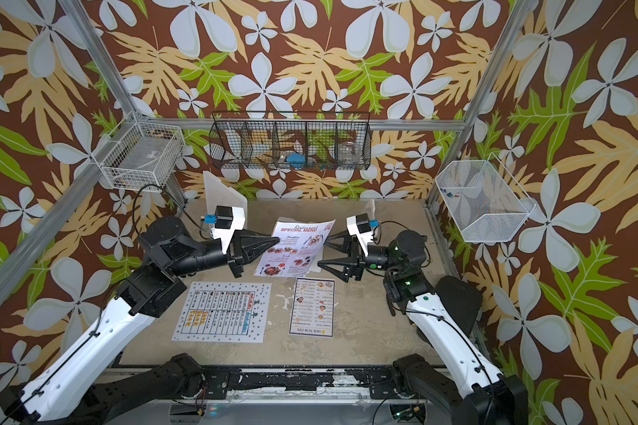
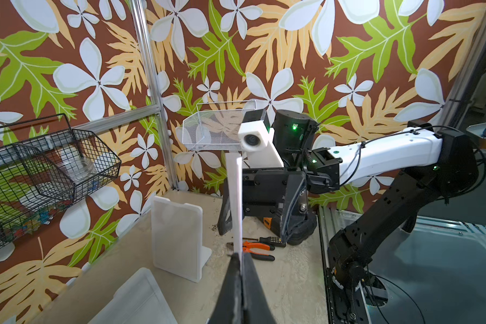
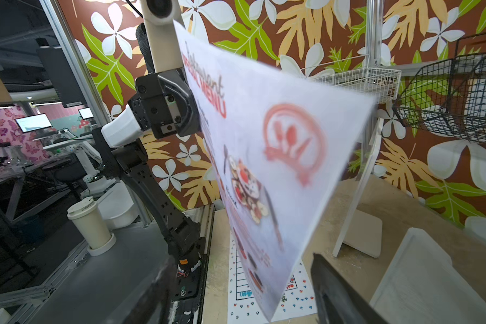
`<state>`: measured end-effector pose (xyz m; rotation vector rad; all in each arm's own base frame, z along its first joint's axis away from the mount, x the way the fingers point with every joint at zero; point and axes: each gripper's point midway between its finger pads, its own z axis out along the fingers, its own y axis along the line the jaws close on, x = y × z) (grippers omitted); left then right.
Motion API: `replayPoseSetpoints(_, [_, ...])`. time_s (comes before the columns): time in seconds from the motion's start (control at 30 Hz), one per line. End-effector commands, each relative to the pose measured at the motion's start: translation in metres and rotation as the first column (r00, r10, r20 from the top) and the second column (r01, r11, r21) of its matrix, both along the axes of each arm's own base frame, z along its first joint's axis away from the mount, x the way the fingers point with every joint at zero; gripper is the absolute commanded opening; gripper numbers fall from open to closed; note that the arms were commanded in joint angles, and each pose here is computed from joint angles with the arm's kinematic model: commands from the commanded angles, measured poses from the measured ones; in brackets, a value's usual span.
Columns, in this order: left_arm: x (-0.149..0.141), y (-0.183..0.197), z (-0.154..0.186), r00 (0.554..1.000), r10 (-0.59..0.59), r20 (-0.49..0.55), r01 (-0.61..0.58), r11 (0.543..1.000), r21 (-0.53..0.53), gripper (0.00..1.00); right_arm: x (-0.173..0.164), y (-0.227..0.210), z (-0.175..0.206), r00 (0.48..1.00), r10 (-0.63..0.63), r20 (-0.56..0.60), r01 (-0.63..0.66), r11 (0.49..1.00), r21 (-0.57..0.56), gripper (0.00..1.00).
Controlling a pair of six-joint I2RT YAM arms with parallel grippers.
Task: Insert the menus into the narrow rack
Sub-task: Pick up the menu from the center of the board.
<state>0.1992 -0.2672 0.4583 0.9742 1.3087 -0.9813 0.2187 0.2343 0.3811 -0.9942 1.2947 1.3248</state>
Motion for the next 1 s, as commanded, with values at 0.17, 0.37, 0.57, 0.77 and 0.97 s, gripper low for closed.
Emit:
replayPoseSetpoints(0.17, [-0.003,0.002,0.014,1.0,-0.004,0.031,0.005,0.999,-0.034,0.0,-0.01,0.002,0.015,0.997,0.047,0.055,-0.05,0.997,0.063,0.73])
replayPoseSetpoints(0.37, [0.001,0.0,0.015,1.0,-0.001,0.021,0.002,0.998,-0.055,0.0,-0.021,0.005,0.019,0.993,0.112,0.042,-0.116,0.987,0.115,0.56])
replayPoseSetpoints(0.57, [0.004,-0.001,0.015,1.0,0.008,0.01,-0.008,0.998,-0.062,0.0,-0.024,0.005,0.022,0.99,0.138,0.028,-0.14,0.979,0.145,0.46])
replayPoseSetpoints(0.77, [0.007,0.0,0.014,1.0,0.024,0.008,-0.023,0.998,-0.059,0.0,-0.021,0.005,0.021,0.991,0.13,0.022,-0.132,0.981,0.142,0.26])
replayPoseSetpoints(0.97, [0.009,0.001,0.012,0.999,0.036,0.005,-0.036,0.998,-0.055,0.0,-0.018,0.005,0.022,0.993,0.118,0.015,-0.119,0.983,0.141,0.06])
